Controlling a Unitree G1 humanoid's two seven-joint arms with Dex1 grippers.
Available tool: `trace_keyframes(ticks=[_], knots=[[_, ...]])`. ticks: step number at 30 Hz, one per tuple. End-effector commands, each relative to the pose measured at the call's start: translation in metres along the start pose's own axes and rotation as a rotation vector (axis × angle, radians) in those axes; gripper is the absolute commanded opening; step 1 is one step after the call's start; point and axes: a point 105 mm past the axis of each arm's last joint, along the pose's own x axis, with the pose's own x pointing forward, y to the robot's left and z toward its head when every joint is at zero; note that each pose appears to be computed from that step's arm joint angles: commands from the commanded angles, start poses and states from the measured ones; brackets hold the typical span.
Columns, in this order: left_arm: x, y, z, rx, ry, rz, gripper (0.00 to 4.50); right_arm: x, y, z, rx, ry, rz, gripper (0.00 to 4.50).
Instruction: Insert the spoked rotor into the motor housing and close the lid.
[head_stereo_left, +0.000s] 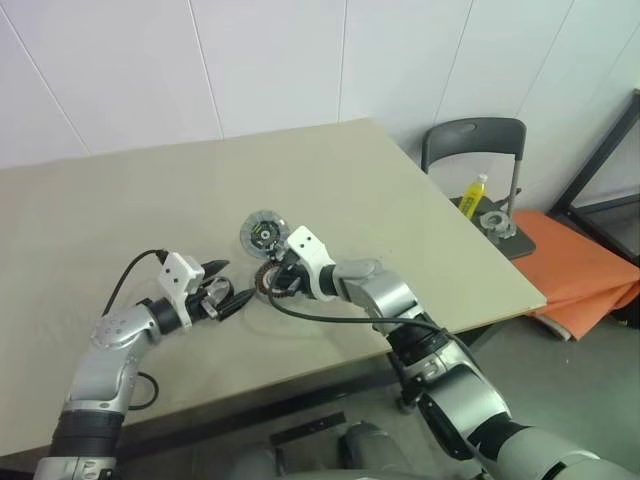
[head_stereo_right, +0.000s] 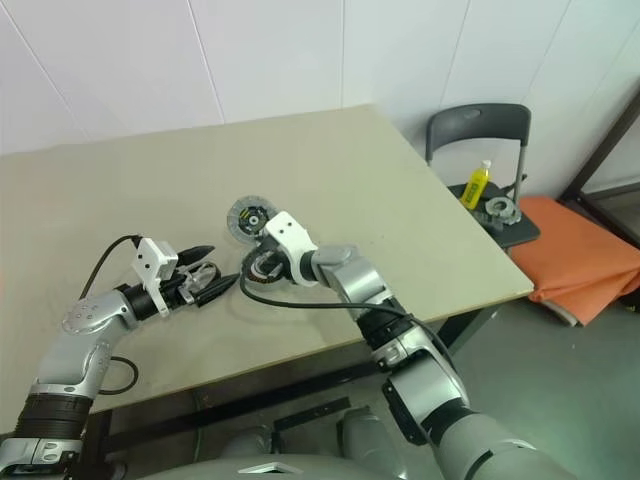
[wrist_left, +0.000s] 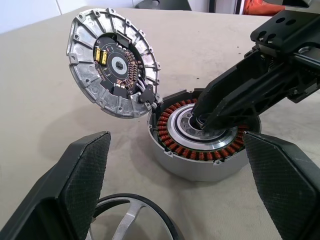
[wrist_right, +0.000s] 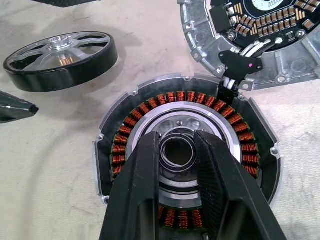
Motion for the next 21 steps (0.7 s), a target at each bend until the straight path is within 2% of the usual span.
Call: trace_keyframes(ticks=[1,13,21], knots=[[0.0012,0.0008,0.0123,0.024,-0.038,-0.005,4.5,-0.0023,-0.0007,0.0211,-0.024,-0.08,-0.019,0.68],[-0.0001,0.0006,0.0102,0.016,-0.033,-0.004,4.5,-0.0001,0.003,0.0246,0.071,-0.104,0.011,0.68],[-0.0001,0.001,0.01,0.016,-0.033,-0.008,4.5,0.0009,0.0006,0.0204,0.061,-0.086,-0.003,0.68]])
